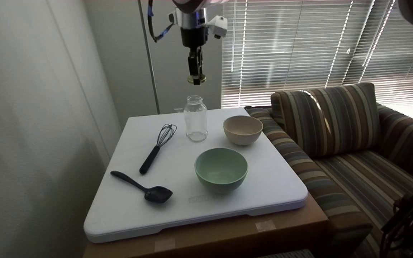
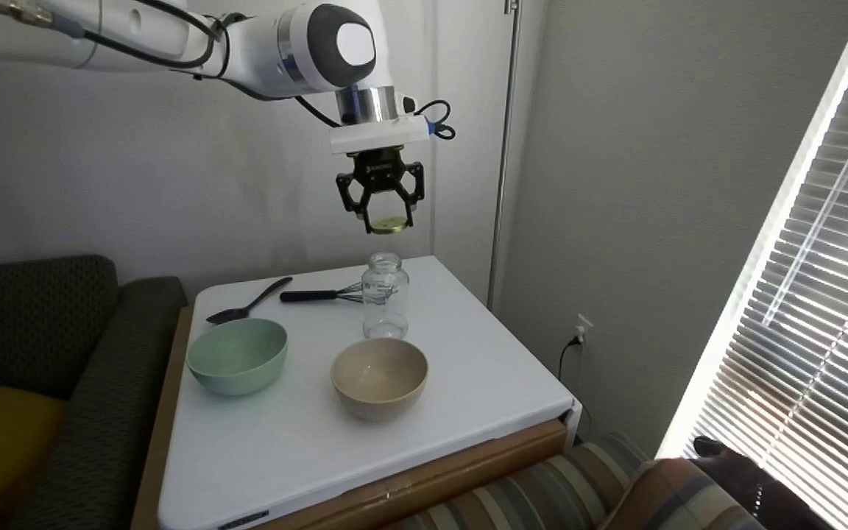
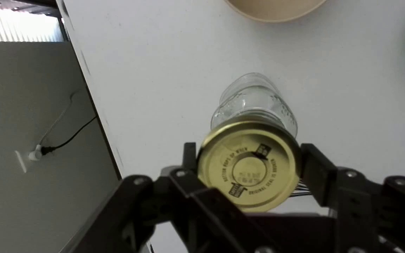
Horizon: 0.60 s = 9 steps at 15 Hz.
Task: Put the lid on top of the glass jar, put the black ladle inside the green bowl, take the ladle out of the bowl
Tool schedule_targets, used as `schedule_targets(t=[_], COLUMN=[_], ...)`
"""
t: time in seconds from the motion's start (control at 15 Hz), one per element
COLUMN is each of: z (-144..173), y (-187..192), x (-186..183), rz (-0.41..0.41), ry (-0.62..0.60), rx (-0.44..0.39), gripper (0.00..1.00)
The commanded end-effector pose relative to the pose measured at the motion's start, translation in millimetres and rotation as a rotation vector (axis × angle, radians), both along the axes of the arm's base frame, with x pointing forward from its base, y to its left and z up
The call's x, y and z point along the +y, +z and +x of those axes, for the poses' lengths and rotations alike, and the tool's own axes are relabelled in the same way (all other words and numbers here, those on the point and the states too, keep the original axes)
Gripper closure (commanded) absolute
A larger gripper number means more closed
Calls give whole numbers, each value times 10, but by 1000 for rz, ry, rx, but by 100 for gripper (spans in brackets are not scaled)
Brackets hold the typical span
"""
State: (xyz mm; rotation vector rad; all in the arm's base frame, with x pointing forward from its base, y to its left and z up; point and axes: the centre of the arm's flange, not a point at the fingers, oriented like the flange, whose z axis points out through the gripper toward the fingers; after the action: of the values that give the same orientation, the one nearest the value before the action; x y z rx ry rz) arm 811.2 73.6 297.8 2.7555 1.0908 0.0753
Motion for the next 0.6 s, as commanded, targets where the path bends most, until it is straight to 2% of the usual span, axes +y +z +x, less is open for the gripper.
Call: schedule_targets(t=[0.0,0.53], z=[749,777], y=[7,-178], x=[153,185], rz=[3,9], ry=[-2,-22], rx=[-34,-36], gripper=[53,53])
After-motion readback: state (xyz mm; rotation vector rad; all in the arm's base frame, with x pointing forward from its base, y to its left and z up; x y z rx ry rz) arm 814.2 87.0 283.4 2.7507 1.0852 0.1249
